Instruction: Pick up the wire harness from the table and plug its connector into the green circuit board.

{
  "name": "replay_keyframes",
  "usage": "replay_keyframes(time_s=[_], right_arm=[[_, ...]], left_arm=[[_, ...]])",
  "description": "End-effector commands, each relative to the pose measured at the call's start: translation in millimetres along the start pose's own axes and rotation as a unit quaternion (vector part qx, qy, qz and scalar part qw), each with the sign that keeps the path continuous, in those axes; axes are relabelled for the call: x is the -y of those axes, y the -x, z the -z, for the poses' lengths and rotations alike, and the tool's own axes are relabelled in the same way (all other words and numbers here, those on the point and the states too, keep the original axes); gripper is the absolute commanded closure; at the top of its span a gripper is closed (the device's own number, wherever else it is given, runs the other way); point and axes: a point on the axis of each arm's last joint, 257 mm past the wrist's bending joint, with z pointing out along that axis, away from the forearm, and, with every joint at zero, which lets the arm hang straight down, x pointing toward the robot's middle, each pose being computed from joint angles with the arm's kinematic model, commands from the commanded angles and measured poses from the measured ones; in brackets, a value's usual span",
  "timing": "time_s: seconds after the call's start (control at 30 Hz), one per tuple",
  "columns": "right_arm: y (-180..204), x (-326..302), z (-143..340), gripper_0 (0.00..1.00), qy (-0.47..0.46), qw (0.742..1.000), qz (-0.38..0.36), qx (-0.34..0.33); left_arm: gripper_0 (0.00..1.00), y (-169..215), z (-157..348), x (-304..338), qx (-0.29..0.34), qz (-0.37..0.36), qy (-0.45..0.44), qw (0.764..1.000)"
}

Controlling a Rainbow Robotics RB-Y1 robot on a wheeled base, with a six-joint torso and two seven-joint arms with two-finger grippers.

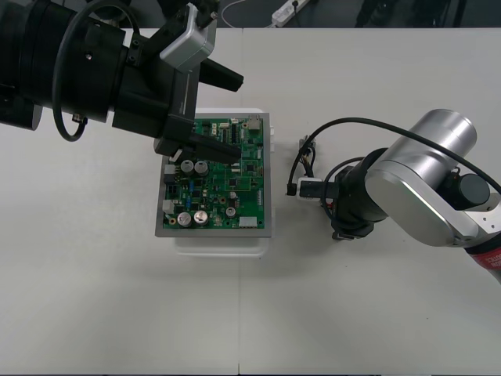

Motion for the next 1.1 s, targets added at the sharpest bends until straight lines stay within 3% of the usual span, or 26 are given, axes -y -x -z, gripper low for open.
replay_keyframes(time_s=[0.03, 1.1], right_arm=[[-15, -22, -19, 0.00, 0.021, 0.999, -0.007, -0.030], [-46, -13, -16, 0.00, 0.013, 0.998, -0.011, -0.057]], left_arm=[[0.00, 29, -4, -10, 0.024, -0.030, 0.014, 0.999], [0.00, 29, -4, -10, 0.024, -0.030, 0.014, 0.999]])
